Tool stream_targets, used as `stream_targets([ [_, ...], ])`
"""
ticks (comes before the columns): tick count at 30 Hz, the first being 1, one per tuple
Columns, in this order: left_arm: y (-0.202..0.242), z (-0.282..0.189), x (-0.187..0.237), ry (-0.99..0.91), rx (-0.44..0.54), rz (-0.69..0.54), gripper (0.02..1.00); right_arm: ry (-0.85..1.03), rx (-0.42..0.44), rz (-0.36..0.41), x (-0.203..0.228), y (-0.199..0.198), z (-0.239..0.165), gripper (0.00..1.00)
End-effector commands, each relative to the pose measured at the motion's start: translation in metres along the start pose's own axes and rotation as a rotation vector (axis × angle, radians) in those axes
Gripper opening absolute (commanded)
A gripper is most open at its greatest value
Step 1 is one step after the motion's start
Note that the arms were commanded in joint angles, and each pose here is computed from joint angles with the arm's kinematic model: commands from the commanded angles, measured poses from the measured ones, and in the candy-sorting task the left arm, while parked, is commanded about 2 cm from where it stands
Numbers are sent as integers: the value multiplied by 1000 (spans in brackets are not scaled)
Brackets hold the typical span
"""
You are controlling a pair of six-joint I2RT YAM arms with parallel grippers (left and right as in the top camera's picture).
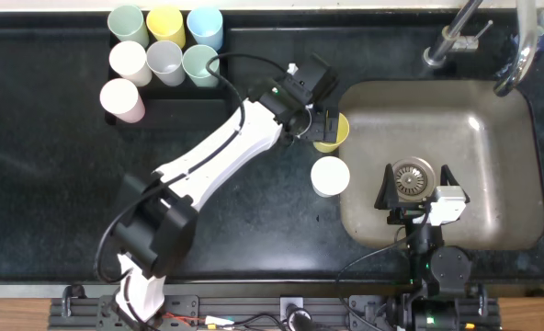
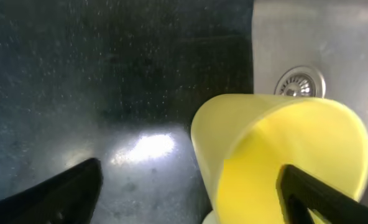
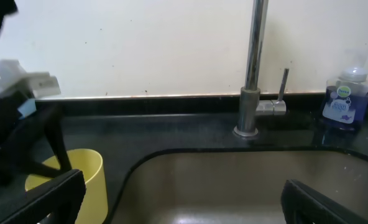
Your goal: Store Cups
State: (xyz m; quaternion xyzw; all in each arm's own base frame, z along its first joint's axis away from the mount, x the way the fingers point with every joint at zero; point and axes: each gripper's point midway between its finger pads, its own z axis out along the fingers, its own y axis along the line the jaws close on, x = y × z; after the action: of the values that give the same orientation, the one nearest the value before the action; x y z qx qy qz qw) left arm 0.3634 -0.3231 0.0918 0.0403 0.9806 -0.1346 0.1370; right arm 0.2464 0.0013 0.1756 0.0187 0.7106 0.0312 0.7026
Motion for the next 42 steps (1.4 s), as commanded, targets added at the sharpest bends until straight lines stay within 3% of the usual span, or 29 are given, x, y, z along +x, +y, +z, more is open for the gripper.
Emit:
stream_targets([
  [1, -2, 7, 2, 16, 9, -26, 42, 0, 11, 0, 4, -2, 0, 998],
  [7, -14, -21, -25, -64, 54, -26, 36, 0, 11, 0, 3, -2, 0, 996],
  [11, -1, -89, -65, -208, 101, -81, 38, 0, 11, 0, 4, -2, 0, 996],
  [14, 43, -137, -80, -265, 80, -173, 36, 0, 11, 0, 4, -2, 0, 998],
  [17, 118, -163, -78, -243, -35, -314, 36, 0, 11, 0, 4, -2, 0, 998],
  [21, 207, -164, -66, -169, -168, -499, 36, 0, 11, 0, 4, -2, 0, 998],
  [26, 275, -150, -44, -109, -249, -652, 36, 0, 11, 0, 4, -2, 0, 998],
  [42, 312, -115, -40, -74, -332, -704, 36, 0, 11, 0, 4, -2, 0, 998],
])
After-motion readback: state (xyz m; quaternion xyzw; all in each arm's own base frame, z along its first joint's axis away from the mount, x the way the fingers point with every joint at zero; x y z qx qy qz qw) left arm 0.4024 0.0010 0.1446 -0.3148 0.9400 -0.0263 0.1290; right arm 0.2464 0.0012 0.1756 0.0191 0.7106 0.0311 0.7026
